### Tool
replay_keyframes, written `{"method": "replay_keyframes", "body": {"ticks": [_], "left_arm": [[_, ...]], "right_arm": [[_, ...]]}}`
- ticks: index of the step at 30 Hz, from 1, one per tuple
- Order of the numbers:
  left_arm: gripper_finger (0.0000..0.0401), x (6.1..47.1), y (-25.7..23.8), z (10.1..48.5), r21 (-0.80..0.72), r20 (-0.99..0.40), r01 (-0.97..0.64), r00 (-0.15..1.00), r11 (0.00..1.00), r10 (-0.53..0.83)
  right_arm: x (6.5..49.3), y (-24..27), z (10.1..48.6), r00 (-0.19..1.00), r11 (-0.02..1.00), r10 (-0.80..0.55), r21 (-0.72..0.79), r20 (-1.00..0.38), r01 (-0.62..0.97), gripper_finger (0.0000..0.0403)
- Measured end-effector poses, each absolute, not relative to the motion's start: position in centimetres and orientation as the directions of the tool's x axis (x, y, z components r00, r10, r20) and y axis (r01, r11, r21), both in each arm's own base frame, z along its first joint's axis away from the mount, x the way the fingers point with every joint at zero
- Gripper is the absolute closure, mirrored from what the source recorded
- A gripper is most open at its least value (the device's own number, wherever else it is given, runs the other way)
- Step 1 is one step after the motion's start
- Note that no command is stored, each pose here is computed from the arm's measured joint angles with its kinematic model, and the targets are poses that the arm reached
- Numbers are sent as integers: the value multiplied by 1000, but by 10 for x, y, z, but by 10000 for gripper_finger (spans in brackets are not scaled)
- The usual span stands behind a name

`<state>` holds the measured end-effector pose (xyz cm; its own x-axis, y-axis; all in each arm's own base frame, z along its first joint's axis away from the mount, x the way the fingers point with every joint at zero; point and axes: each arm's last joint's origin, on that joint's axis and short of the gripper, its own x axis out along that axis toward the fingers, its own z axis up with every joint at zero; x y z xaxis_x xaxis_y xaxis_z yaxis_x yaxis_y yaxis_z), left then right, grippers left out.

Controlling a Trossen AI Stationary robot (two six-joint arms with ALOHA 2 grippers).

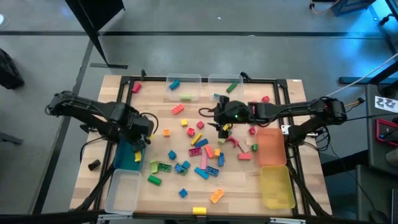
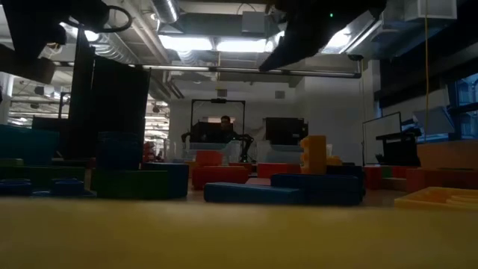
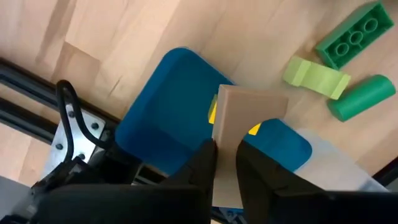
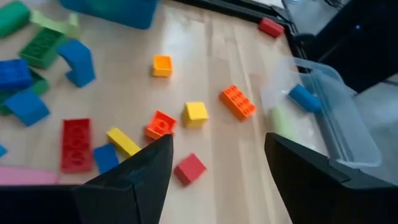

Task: Sort blocks by size
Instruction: Put the brown block into the blue bin, then put the orange game piece into the bottom left transparent bin

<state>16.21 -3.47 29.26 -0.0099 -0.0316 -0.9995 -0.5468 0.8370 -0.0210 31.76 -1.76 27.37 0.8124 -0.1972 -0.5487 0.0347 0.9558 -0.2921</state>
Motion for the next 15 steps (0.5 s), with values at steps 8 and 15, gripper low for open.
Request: {"method": "replay_keyframes", "body": {"ticks": [8,15], "left_arm": [[298,161,-35,293,-17,-999,-605,-25,796,-41],[264,169,-33,293,-67,-997,-570,57,819,-42]], "right_arm": [[312,-32,267,756,945,-232,-326,-612,25,150],[304,-31,258,673,914,-227,-393,-704,-103,150]]}}
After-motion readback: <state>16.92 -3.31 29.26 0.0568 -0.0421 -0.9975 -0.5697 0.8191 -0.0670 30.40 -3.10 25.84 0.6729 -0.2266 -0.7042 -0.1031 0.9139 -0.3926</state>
